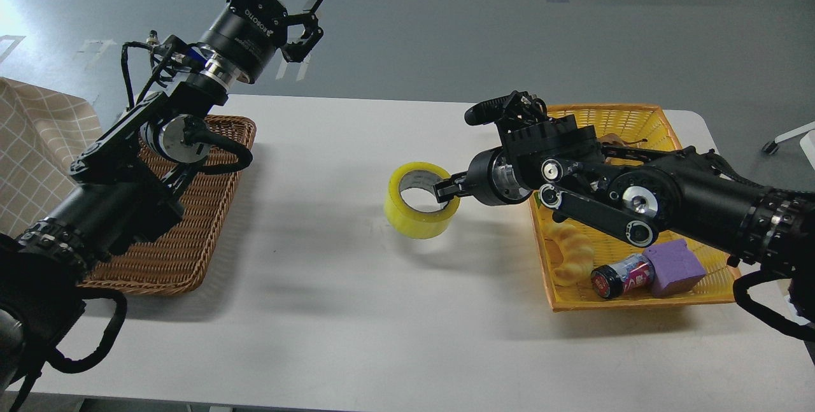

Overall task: Place and transfer tape with both arms
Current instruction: 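Lift the tape roll with the right gripper and carry it toward the table center, then lower the tape roll onto the table center and open the right gripper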

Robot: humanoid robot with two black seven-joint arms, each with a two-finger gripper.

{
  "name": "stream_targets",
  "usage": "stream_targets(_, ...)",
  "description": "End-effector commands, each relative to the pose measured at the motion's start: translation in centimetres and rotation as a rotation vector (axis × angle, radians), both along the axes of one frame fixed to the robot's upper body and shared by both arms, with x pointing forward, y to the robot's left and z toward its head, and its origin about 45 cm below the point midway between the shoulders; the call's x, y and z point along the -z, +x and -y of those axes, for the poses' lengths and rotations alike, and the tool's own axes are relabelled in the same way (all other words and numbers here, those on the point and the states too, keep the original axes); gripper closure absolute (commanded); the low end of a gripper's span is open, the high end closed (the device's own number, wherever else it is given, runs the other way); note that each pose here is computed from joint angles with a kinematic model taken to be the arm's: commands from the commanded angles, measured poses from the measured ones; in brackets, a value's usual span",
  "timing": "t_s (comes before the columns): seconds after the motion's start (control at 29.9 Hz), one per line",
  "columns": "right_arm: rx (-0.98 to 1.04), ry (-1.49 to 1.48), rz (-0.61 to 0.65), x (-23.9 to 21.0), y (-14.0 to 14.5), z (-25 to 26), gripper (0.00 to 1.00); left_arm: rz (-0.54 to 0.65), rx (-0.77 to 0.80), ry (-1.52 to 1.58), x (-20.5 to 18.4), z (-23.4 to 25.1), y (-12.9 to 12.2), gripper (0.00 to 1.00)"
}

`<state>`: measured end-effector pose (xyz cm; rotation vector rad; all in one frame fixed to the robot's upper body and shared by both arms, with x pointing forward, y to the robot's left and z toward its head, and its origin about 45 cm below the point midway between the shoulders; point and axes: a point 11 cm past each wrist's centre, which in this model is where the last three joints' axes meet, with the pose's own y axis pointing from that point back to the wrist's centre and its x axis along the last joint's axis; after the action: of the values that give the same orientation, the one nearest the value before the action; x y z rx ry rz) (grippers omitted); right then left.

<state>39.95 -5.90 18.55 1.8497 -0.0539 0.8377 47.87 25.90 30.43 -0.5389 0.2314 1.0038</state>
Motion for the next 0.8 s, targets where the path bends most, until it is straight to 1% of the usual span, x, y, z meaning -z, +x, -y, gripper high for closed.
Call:
stream_targets(0.0,-0.015,-0.001,-0.007,0.6,-0.4,-1.6,1.00,0.000,0.002,-0.001,0.0,0.1,0.0,0.02)
stream_targets(0.1,0.012,-0.018,0.000,0.8,0.3,-0.8,1.00,0.000,0.001,0.000,0.0,0.0,0.0,0.02)
stream_targets(0.27,0.019,-0.097,0.009,2.2,0.6,0.8,1.00,0.000,0.001,0.000,0.0,0.0,0.0,0.02)
stream_targets(0.77,0.046,-0.126,0.017,2.6,1.2,1.9,1.00,0.001,0.000,-0.001,0.0,0.0,0.0,0.02)
